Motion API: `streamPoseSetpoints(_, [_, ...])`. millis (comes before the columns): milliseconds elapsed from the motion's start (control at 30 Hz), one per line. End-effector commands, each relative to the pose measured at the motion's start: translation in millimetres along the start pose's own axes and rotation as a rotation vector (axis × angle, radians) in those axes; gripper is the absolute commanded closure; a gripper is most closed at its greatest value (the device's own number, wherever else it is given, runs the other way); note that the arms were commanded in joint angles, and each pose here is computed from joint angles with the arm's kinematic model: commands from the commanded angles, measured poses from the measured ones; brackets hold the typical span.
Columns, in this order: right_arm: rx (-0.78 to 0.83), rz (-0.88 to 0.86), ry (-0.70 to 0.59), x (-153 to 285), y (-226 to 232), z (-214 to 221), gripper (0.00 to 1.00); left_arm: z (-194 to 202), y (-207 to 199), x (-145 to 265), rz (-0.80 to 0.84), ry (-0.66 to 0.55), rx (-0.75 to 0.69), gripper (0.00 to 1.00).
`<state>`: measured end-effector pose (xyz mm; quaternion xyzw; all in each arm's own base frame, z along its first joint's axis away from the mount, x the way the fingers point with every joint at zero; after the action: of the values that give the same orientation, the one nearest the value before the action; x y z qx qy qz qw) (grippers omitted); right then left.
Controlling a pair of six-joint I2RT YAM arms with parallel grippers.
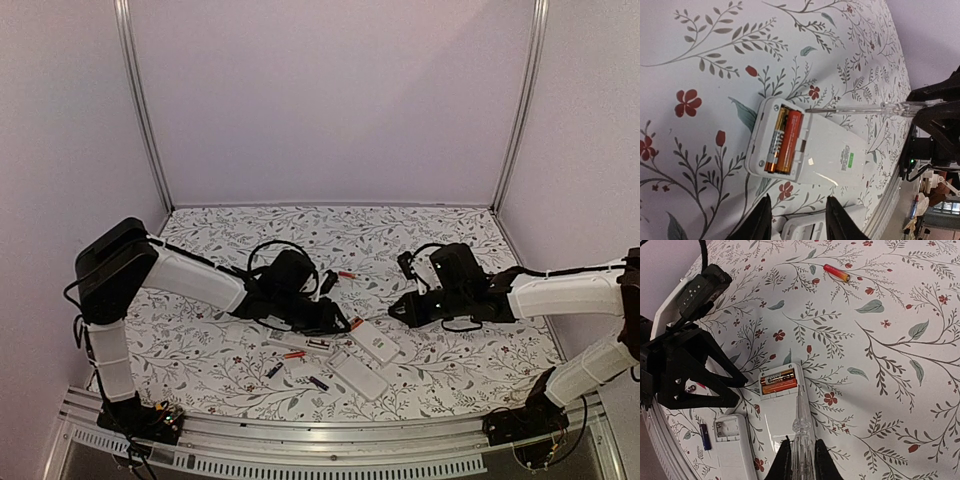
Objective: Unload the batteries from the remote control
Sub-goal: Hold the remote control without the battery cover at the center of the board.
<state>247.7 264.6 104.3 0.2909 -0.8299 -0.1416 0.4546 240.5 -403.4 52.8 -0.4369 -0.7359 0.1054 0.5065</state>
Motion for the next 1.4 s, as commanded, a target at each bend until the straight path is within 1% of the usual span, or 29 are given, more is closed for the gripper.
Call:
streamPoseSetpoints(0, [0.024,-0.021,-0.017,-3.3,6.9,-9.7,1.0,-3.2,5.1,-7.6,-0.02,0.004,-0.009,0.64])
streamPoseSetpoints(67, [0.024,-0.019,-0.01,-5.3,6.2,-8.7,1.0,-2.0,8.6,-9.6,-0.031,0.009,-0.001,0.68])
streamPoseSetpoints(167, [0.028,-0.026,-0.039,-6.3,8.6,-15.2,1.0,0.0,13.7,-11.9,-0.054,0.015,0.005,0.74])
streamPoseSetpoints(333, [0.029,-0.028,-0.049,-7.3,9.1,-17.2,1.0,0.5,19.3,-13.2,-0.085,0.019,0.005,0.77])
streamPoseSetpoints(733, [0.037,-0.017,-0.047,-13.4,7.1,-18.4,1.0,1.1,22.7,-16.1,-0.094,0.025,0.003,0.81])
streamPoseSetpoints(1067, [0.039,-0.018,-0.011,-19.9,4.5,-11.1,1.0,2.3,24.8,-17.3,-0.098,0.029,0.005,0.84])
streamPoseSetpoints(1133, [0.037,-0.017,-0.004,-20.5,3.9,-9.4,1.0,2.5,24.8,-17.8,-0.097,0.031,0.003,0.86])
streamPoseSetpoints(1367, [0.03,-0.01,0.002,-16.6,2.8,-7.3,1.0,3.0,26.9,-18.2,-0.102,0.033,0.007,0.86])
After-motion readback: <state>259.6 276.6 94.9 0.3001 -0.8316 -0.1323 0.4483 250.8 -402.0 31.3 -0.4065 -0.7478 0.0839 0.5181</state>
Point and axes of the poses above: each gripper's point midway between its finger pads, its own x axis back along the fingers, its own y axis along the line the jaws close on, z = x × y, the point moved 2 cm from there along x, back along the fingers, and after that the axes turned 11 degrees about -x, right-handed, at the moved point
